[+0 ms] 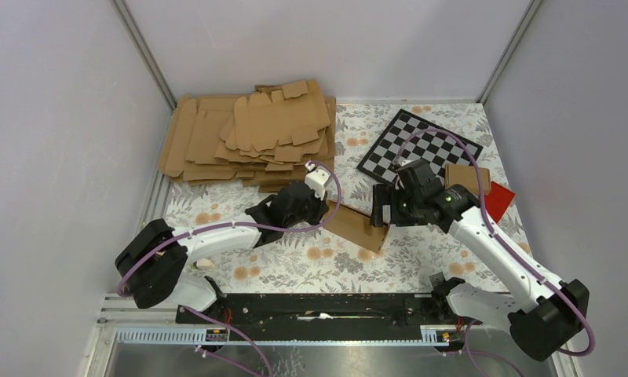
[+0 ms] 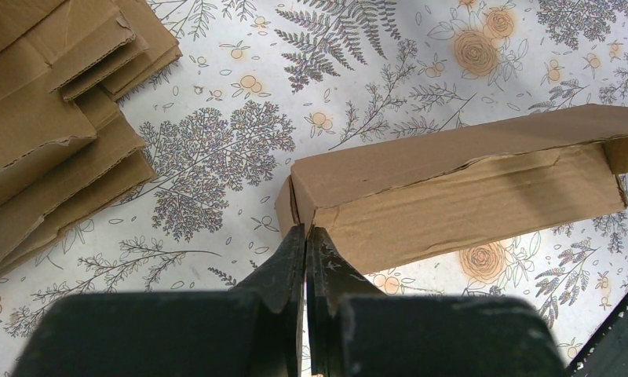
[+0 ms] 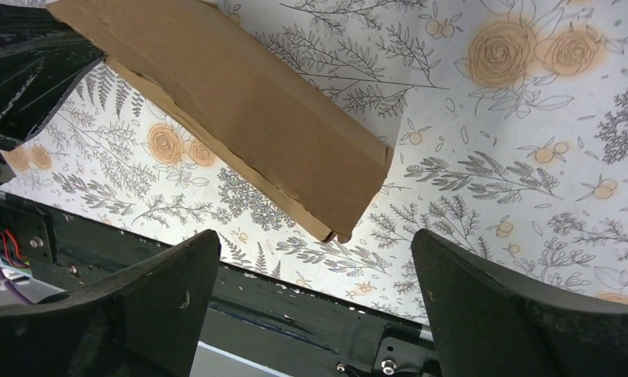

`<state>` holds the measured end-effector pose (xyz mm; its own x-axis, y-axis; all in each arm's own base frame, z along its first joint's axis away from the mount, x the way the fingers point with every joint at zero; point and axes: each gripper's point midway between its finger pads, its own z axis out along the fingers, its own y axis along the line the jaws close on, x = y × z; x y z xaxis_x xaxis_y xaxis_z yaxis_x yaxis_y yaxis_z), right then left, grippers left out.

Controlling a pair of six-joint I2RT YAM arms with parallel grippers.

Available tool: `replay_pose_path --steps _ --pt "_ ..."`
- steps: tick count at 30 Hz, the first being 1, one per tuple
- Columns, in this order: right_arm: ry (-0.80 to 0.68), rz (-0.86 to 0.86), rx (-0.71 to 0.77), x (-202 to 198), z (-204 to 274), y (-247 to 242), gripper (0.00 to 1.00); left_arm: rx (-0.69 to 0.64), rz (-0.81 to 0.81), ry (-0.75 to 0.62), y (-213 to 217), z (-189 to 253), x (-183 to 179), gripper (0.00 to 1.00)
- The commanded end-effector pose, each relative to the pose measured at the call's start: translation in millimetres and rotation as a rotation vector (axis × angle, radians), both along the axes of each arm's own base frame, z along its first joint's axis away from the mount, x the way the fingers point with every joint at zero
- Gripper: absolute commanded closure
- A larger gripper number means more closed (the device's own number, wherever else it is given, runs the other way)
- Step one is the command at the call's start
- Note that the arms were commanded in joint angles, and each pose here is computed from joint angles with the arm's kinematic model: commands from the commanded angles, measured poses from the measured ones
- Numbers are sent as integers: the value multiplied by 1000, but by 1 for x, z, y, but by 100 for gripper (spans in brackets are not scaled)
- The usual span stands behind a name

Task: Fold the paper box

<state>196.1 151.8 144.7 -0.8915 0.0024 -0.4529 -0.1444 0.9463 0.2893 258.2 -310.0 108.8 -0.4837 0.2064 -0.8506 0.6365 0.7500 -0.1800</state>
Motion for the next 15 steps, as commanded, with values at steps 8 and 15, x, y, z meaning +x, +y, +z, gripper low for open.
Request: replay_pose_path --steps 8,15 --pt "-139 137 33 11 57 11 9 36 -20 29 1 -7 -9 100" --pt "-53 140 84 4 33 23 36 32 -26 22 -2 -4 -9 100"
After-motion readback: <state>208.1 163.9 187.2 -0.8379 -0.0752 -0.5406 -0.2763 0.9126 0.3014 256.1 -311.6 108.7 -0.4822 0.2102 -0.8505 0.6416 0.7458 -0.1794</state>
